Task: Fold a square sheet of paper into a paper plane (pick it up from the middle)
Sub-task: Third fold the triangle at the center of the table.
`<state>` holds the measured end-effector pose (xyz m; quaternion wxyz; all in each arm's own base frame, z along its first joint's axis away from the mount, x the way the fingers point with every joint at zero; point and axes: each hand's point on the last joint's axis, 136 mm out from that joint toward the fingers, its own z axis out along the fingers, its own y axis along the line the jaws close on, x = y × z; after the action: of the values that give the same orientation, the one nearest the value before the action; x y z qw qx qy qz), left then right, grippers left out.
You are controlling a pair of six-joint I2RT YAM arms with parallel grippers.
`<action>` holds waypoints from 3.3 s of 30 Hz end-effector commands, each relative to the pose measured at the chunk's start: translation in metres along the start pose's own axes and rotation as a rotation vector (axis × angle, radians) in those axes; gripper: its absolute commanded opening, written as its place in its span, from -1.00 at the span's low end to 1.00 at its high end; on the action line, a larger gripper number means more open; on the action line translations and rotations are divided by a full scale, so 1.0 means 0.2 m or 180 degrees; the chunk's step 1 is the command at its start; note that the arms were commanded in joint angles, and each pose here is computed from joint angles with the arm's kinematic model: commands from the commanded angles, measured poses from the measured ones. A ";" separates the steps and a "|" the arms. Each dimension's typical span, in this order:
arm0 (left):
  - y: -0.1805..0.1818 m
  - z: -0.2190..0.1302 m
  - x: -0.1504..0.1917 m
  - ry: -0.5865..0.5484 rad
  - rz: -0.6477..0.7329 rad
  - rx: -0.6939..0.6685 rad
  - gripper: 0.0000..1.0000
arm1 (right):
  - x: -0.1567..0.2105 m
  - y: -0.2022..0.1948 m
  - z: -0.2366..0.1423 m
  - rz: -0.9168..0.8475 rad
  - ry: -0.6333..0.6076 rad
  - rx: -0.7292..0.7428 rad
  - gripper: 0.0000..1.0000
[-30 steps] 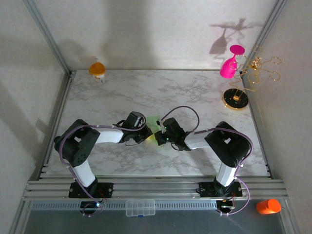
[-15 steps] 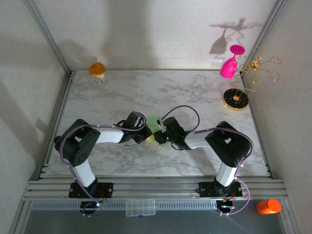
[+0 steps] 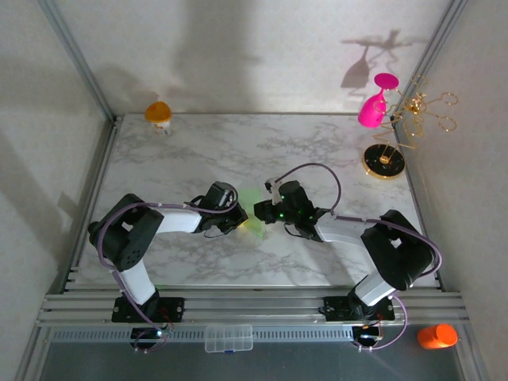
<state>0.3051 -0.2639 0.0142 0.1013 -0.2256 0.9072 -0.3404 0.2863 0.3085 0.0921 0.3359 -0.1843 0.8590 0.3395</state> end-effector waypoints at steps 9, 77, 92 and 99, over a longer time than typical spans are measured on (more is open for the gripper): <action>0.22 0.05 0.02 -0.0050 -0.0189 -0.0455 -0.87 | 0.28 0.11 0.01 -0.0040 0.0656 -0.0444 -0.78; 0.25 0.05 0.02 -0.0049 -0.0172 -0.0532 -0.90 | 0.38 0.00 0.16 0.0391 0.1273 0.0009 -0.81; 0.31 0.05 0.01 -0.0087 -0.0208 -0.0654 -0.90 | 0.49 -0.08 0.13 0.0398 0.1523 0.0184 -0.81; 0.36 0.04 0.01 -0.0108 -0.0228 -0.0742 -0.92 | 0.54 -0.03 0.04 0.0382 0.1600 -0.0001 -0.79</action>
<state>0.3099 -0.2638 0.0131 0.1074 -0.2384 0.9024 -0.3424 0.2402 0.3196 0.0188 0.1330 -0.2093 0.9152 0.3175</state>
